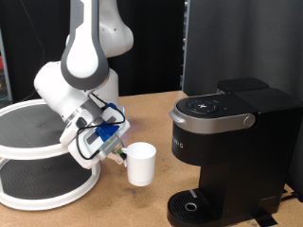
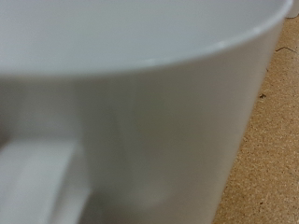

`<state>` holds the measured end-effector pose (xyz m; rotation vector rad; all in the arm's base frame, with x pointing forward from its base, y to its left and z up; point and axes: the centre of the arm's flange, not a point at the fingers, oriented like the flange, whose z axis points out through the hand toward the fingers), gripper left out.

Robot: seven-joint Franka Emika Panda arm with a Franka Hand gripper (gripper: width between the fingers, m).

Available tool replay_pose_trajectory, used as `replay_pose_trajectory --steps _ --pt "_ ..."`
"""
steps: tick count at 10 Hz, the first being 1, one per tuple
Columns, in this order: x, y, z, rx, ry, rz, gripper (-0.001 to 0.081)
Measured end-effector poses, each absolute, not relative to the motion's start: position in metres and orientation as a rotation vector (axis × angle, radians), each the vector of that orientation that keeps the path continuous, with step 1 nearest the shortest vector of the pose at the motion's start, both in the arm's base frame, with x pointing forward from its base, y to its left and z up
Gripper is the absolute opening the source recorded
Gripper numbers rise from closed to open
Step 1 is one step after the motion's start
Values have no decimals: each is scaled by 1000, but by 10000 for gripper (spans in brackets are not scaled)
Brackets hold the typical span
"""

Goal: Make a cup of coffee with the keurig machine

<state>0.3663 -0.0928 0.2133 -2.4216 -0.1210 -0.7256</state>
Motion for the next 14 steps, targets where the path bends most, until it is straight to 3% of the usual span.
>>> replay_pose_trajectory --steps 6,14 --pt "383 -85 214 -2414 -141 -732 63" --pt "368 -81 220 -2383 -212 -655 63"
